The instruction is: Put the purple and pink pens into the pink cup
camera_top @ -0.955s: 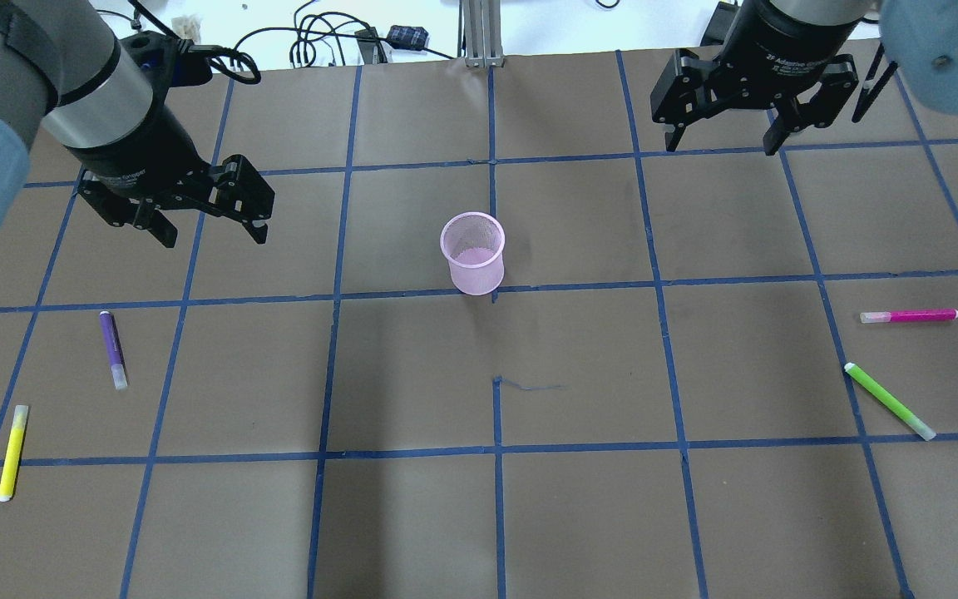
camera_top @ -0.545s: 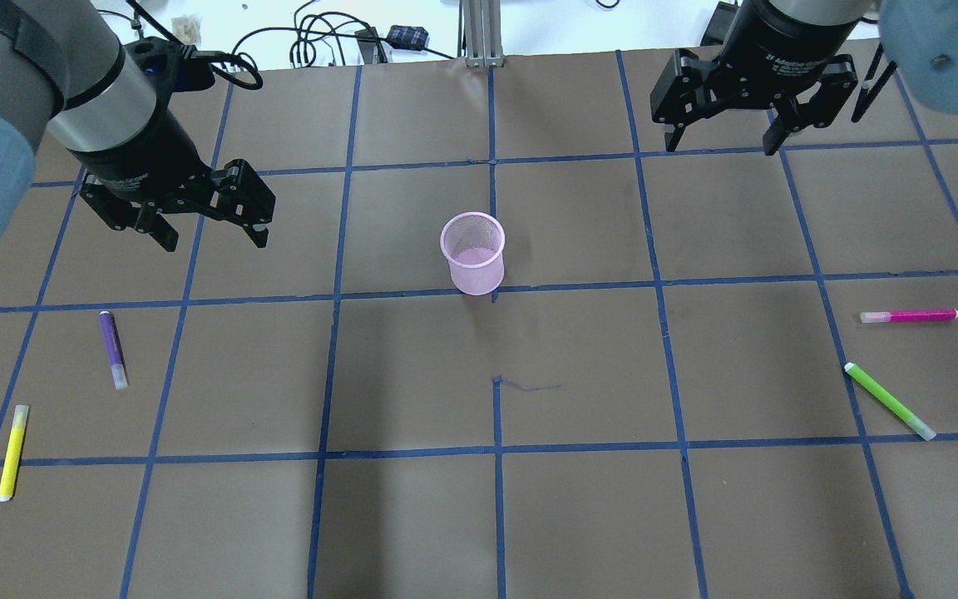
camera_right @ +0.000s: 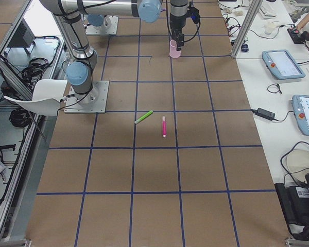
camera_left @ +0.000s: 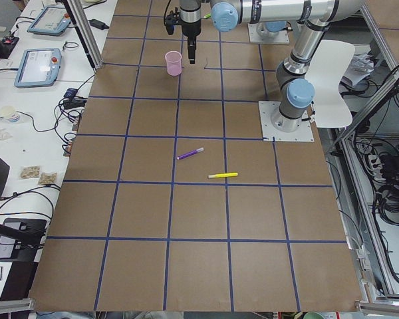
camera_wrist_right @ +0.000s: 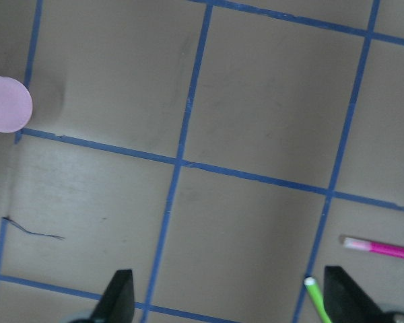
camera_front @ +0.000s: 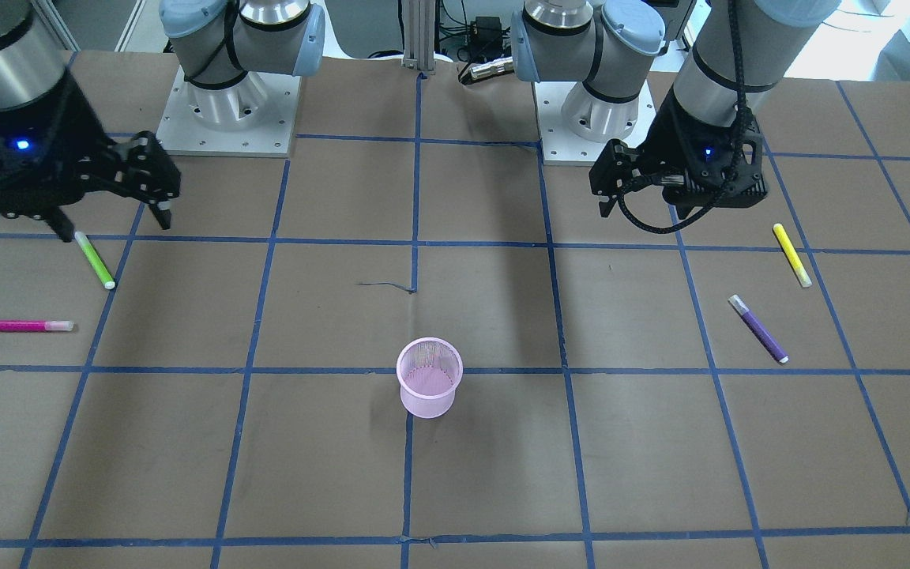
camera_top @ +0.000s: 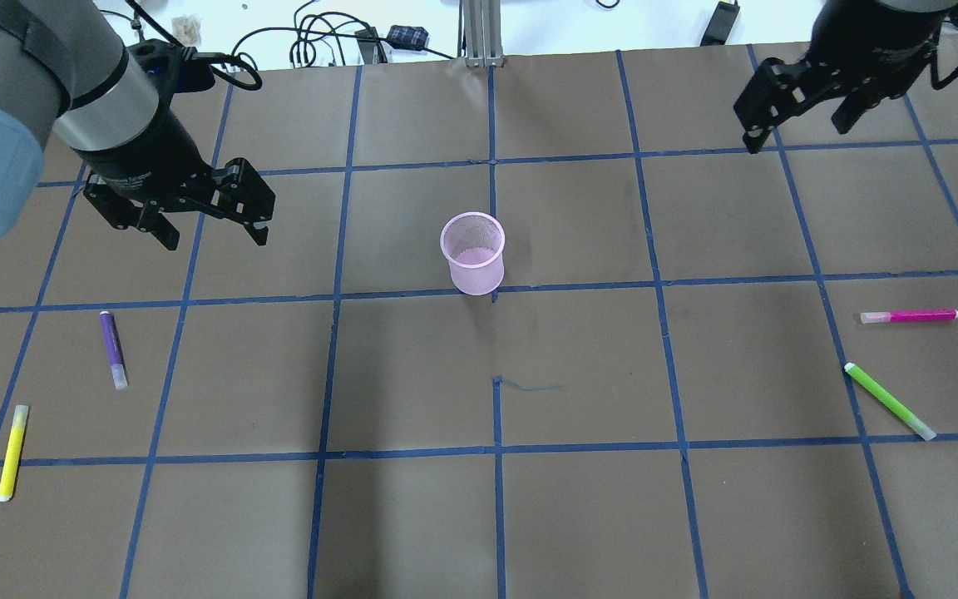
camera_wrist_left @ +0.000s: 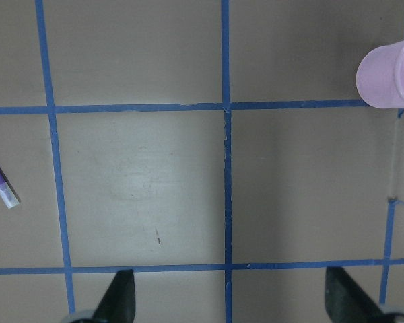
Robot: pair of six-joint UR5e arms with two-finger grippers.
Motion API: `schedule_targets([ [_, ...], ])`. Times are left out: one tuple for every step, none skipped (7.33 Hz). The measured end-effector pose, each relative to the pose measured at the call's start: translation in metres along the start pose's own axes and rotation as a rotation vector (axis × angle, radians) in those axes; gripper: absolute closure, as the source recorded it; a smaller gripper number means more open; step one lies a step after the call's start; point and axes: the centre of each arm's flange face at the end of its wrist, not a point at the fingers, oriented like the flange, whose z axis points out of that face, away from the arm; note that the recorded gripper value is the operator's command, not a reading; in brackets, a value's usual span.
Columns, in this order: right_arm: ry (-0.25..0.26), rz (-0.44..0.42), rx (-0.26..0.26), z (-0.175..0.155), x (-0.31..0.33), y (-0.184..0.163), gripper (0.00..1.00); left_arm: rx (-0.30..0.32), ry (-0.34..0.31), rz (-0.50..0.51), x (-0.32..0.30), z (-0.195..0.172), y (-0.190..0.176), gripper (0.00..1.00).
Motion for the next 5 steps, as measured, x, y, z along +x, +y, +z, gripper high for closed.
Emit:
schedule_targets([
  [-0.001, -0.095, -0.002, 0.013, 0.056, 0.015, 0.0, -0.005, 0.021, -0.05, -0.025, 0.005, -0.009, 0.0],
  [0.01, -0.198, 0.012, 0.032, 0.111, 0.031, 0.02, -0.012, 0.073, -0.116, -0.062, 0.013, -0.02, 0.0],
  [0.021, -0.345, 0.025, 0.059, 0.163, 0.045, 0.02, -0.016, 0.151, -0.169, -0.107, 0.023, -0.03, 0.0],
  [0.008, -0.5, 0.049, 0.088, 0.21, 0.063, 0.02, -0.025, 0.222, -0.2, -0.154, 0.039, -0.037, 0.0],
  [-0.04, -0.635, 0.1, 0.118, 0.248, 0.083, 0.02, -0.053, 0.269, -0.215, -0.2, 0.064, -0.04, 0.0],
])
